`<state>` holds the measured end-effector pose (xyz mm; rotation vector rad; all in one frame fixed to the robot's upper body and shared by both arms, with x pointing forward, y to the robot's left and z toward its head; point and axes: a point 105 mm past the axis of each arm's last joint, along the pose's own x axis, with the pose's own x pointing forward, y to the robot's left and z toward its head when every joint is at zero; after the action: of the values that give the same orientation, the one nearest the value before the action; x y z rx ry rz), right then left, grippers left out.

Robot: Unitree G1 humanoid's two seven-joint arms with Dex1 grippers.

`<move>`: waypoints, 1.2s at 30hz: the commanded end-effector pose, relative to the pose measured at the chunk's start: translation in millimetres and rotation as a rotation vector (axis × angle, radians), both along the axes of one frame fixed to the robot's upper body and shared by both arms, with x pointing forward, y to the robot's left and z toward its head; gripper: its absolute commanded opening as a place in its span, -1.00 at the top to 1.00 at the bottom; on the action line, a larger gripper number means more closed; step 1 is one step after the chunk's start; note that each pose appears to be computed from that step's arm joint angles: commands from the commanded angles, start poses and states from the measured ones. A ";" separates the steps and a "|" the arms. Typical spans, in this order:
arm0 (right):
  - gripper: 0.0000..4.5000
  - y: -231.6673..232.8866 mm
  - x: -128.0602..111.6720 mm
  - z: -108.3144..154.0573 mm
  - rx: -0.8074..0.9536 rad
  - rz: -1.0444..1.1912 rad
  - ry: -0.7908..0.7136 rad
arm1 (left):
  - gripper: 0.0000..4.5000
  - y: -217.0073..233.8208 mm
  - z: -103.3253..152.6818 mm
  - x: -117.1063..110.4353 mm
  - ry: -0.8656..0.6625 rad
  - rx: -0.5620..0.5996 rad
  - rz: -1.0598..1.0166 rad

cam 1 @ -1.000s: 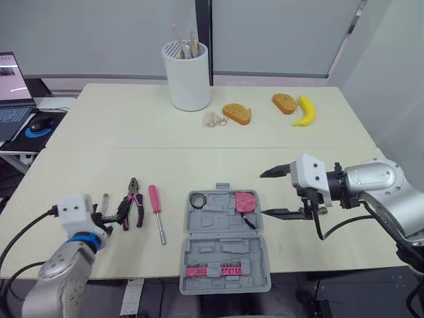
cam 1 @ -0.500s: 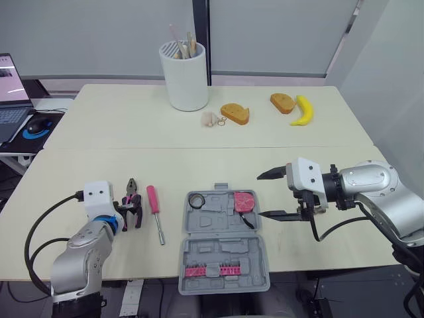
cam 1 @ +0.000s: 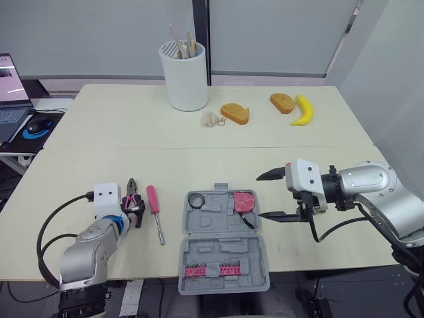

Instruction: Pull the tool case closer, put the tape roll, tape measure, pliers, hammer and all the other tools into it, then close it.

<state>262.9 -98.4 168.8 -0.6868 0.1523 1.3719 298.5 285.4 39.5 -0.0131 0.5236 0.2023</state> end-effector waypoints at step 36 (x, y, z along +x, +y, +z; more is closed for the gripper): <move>-1.00 -7.6 -13.0 10.6 0.048 -0.103 -0.114 | -0.14 -62.5 102.6 4.0 -0.374 0.234 -0.630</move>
<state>252.7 -103.3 164.8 -0.6672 0.1216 1.2654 301.6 257.3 127.0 0.2964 0.1894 -0.1582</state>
